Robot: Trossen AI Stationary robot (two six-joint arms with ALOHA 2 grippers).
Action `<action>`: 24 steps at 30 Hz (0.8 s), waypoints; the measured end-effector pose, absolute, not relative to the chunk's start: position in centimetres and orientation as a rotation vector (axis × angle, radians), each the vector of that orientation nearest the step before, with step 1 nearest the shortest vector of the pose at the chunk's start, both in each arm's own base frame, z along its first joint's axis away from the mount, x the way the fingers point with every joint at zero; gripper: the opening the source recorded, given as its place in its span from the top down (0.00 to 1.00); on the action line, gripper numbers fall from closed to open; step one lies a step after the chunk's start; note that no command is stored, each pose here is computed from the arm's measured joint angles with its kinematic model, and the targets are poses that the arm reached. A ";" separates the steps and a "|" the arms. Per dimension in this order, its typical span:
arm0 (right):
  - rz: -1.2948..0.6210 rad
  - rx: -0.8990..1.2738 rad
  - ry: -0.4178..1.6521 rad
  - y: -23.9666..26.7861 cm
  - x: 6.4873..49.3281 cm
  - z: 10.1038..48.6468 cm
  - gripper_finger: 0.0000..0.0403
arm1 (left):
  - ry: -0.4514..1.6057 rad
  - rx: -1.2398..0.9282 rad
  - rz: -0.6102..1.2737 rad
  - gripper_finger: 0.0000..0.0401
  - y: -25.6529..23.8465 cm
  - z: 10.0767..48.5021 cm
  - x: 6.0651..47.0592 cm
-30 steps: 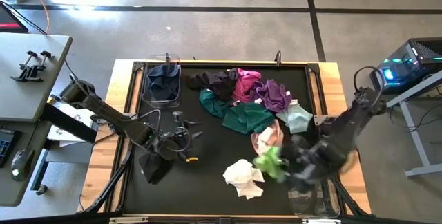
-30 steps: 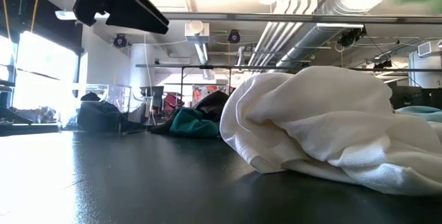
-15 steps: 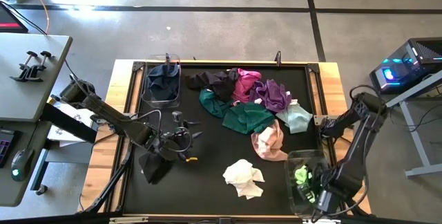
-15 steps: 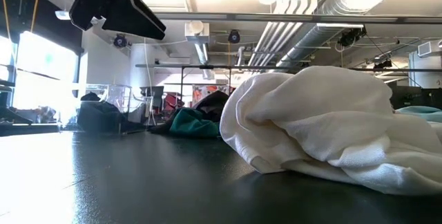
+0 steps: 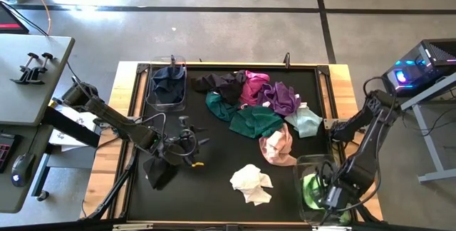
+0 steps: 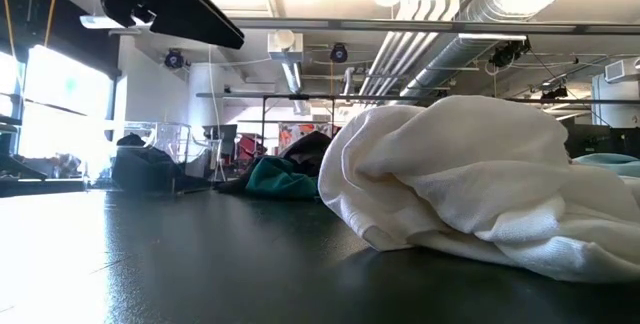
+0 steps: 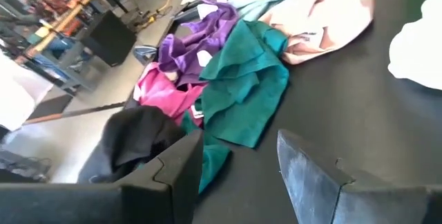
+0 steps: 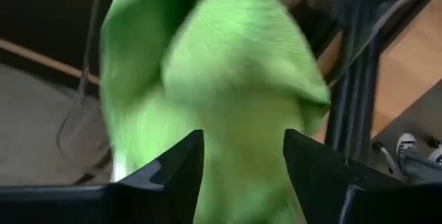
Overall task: Sort towels by color in basket
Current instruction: Put the light green towel into the bottom transparent bin
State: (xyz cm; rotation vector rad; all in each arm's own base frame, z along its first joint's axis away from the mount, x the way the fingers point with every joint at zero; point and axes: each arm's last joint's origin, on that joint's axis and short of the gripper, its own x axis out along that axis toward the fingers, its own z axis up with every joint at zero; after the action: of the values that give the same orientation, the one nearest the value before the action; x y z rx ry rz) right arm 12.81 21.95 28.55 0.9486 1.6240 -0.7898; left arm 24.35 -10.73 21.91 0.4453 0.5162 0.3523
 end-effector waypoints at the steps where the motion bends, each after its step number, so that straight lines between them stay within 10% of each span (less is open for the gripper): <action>1: -0.811 0.953 1.611 21.8 12.8 28.5 0.51 | 0.517 0.444 0.348 0.56 -10.7 21.9 24.4; 24: -0.862 1.010 1.351 19.4 13.7 17.0 0.51 | 0.513 0.412 0.356 0.56 -10.7 21.9 24.3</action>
State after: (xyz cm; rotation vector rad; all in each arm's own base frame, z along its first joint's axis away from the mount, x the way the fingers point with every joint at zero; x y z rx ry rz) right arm 13.74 19.43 17.05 1.0103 1.3507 -0.8625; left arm 24.34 -10.73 21.87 0.4118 0.5128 0.3557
